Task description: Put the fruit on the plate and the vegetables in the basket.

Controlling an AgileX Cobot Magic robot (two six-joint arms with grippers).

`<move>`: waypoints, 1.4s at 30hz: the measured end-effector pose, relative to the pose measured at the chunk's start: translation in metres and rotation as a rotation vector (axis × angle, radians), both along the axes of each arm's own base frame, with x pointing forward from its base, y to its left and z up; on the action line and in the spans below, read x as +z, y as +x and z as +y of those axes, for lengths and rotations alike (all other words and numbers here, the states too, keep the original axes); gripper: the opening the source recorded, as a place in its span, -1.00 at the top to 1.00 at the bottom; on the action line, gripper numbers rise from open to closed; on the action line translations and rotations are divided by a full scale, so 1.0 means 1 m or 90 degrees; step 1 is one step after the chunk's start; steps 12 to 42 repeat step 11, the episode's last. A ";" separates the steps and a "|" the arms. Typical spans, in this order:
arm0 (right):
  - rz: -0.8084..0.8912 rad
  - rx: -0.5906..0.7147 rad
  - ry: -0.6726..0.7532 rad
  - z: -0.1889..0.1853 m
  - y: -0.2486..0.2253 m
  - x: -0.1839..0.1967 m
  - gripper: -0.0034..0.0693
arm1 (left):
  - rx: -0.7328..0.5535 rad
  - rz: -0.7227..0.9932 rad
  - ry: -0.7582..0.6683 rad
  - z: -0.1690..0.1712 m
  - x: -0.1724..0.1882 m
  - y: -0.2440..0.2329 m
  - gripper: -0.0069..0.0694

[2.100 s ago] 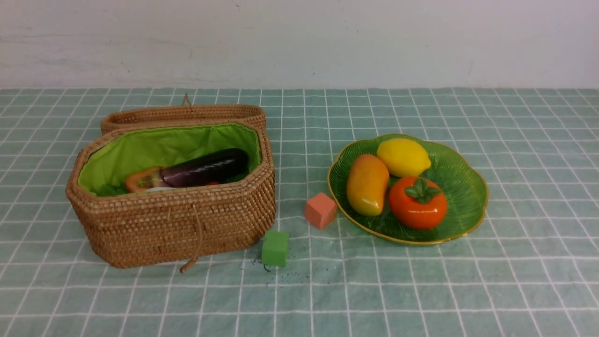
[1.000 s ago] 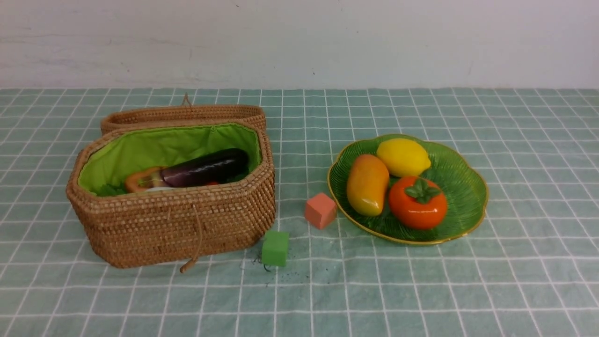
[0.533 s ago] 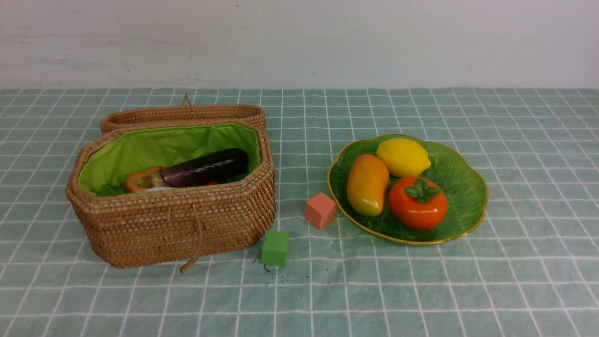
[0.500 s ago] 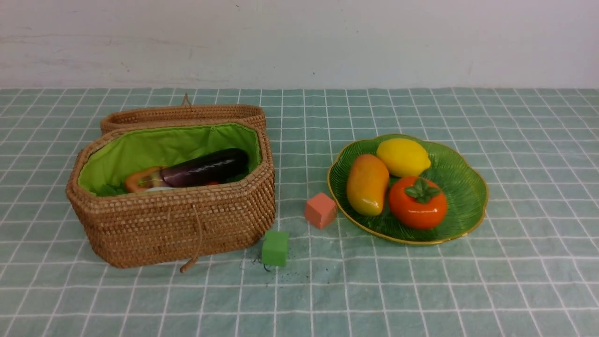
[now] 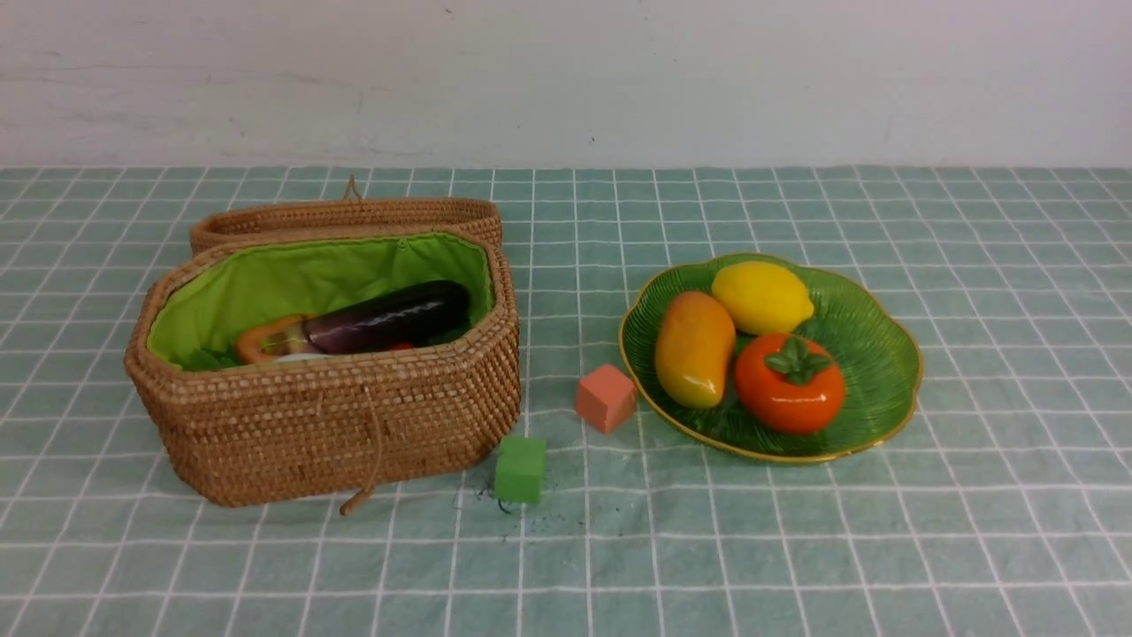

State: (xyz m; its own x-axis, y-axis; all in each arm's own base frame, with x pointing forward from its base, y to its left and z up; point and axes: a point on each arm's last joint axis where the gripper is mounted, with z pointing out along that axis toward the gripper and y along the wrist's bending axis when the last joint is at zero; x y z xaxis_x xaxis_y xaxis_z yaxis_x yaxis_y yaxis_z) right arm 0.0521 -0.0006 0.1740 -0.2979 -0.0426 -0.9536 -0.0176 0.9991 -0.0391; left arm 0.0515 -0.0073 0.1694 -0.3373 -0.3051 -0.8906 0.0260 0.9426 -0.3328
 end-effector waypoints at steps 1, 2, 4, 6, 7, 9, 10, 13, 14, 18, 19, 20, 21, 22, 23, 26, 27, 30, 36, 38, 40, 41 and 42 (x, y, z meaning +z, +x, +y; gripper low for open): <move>0.000 0.000 0.000 0.000 0.000 0.000 0.55 | 0.000 0.000 0.000 0.000 0.000 0.000 0.19; 0.000 0.000 0.000 0.000 0.000 0.000 0.55 | 0.000 0.000 0.000 0.000 0.000 0.000 0.19; 0.000 0.000 0.000 0.000 0.000 0.000 0.54 | 0.000 0.000 0.000 0.000 0.000 0.000 0.19; 0.000 0.000 0.000 0.000 0.000 0.000 0.54 | 0.000 0.000 0.000 0.000 0.000 0.000 0.19; 0.000 0.000 0.000 0.000 0.000 0.000 0.54 | 0.000 0.000 0.000 0.000 0.000 0.000 0.19; 0.000 0.000 0.000 0.000 0.000 0.000 0.53 | 0.000 0.000 0.000 0.000 0.000 0.000 0.19; 0.000 0.000 0.000 0.000 0.000 0.000 0.52 | 0.000 0.000 0.000 0.000 0.000 0.000 0.19; 0.000 0.000 0.000 0.000 0.000 0.000 0.52 | 0.000 0.000 0.000 0.000 0.000 0.000 0.19; 0.000 0.000 0.000 0.000 0.000 0.000 0.52 | 0.000 0.000 0.000 0.000 0.000 0.000 0.19; 0.000 0.000 0.000 0.000 0.000 0.000 0.52 | 0.000 0.000 0.000 0.000 0.000 0.000 0.19; 0.000 0.000 0.000 0.000 0.000 0.000 0.52 | 0.000 0.000 0.000 0.000 0.000 0.000 0.19; 0.000 0.000 0.000 0.000 0.000 0.000 0.52 | 0.000 0.000 0.000 0.000 0.000 0.000 0.19; 0.000 0.000 0.000 0.000 0.000 0.000 0.52 | 0.000 0.000 0.000 0.000 0.000 0.000 0.19; 0.000 0.000 0.000 0.000 0.000 0.000 0.52 | 0.000 0.000 0.000 0.000 0.000 0.000 0.19; 0.000 0.000 0.000 0.000 0.000 0.000 0.52 | 0.000 0.000 0.000 0.000 0.000 0.000 0.19; 0.000 0.000 0.000 0.000 0.000 0.000 0.52 | 0.000 0.000 0.000 0.000 0.000 0.000 0.19; 0.000 0.000 0.000 0.000 0.000 0.000 0.52 | 0.000 0.000 0.000 0.000 0.000 0.000 0.19; 0.000 0.000 0.000 0.000 0.000 0.000 0.52 | 0.000 0.000 0.000 0.000 0.000 0.000 0.19; 0.000 0.000 0.000 0.000 0.000 0.000 0.52 | 0.000 0.000 0.000 0.000 0.000 0.000 0.19; 0.000 0.000 0.000 0.000 0.000 0.000 0.52 | 0.000 0.000 0.000 0.000 0.000 0.000 0.19; 0.000 0.000 0.000 0.000 0.000 0.000 0.52 | 0.000 0.000 0.000 0.000 0.000 0.000 0.19; 0.000 0.000 0.000 0.000 0.000 0.000 0.52 | 0.000 0.000 0.000 0.000 0.000 0.000 0.19; 0.000 0.000 0.000 0.000 0.000 0.000 0.52 | 0.000 0.000 0.000 0.000 0.000 0.000 0.19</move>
